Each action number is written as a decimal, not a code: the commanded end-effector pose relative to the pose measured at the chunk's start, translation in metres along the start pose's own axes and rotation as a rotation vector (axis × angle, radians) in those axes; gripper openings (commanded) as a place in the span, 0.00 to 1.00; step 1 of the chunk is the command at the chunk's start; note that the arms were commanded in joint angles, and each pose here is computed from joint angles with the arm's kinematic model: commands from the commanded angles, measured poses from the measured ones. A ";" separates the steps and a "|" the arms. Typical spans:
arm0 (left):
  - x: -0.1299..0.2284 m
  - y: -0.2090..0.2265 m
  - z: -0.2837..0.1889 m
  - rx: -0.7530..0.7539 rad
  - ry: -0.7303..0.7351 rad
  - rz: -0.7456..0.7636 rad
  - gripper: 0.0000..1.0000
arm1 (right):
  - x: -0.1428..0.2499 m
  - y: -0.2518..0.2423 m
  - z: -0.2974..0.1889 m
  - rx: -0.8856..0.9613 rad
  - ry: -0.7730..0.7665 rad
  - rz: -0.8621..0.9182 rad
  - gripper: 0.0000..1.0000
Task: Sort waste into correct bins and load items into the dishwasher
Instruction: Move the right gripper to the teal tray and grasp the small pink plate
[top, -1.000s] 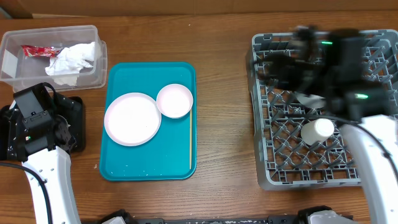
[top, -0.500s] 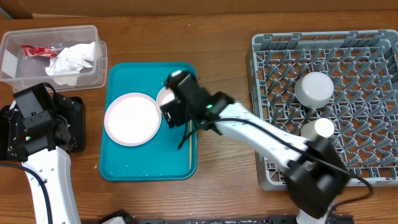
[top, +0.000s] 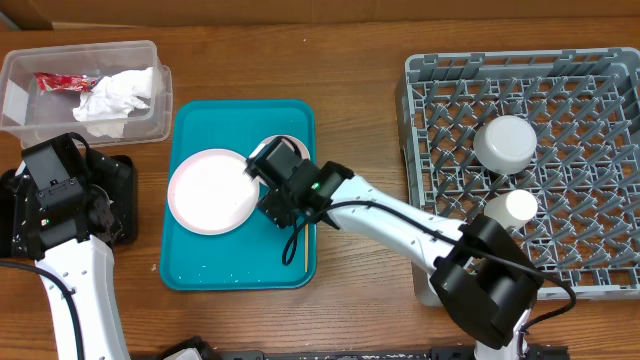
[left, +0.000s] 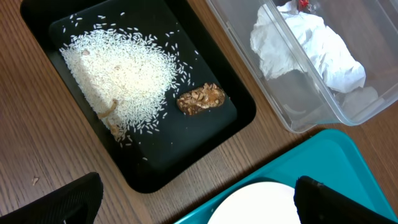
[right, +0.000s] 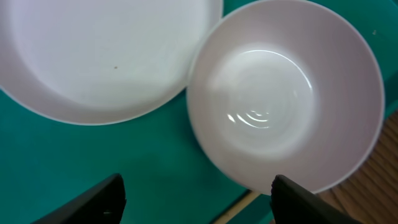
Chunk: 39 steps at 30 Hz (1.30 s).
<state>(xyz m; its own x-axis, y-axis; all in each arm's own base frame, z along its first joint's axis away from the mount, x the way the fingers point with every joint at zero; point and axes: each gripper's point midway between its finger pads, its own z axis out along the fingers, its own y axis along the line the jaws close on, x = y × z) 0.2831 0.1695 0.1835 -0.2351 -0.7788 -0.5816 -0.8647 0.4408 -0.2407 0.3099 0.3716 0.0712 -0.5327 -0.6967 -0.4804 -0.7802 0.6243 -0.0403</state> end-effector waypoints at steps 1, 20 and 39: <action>-0.004 0.000 -0.002 0.002 -0.009 -0.022 1.00 | 0.007 0.013 0.016 -0.029 0.029 -0.111 0.77; -0.004 0.000 -0.002 0.002 -0.009 -0.022 1.00 | 0.014 -0.002 0.026 0.071 0.072 -0.152 0.62; -0.004 0.000 -0.002 0.002 -0.009 -0.022 1.00 | -0.068 -0.030 -0.004 0.098 -0.118 -0.215 0.79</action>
<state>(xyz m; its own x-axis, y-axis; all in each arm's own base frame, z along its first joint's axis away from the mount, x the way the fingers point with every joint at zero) 0.2831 0.1695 0.1835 -0.2351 -0.7788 -0.5816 -0.8647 0.4408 -0.2407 0.3636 0.3988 0.1248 -0.3288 -0.7504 -0.5734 -0.8086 0.5374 -0.2395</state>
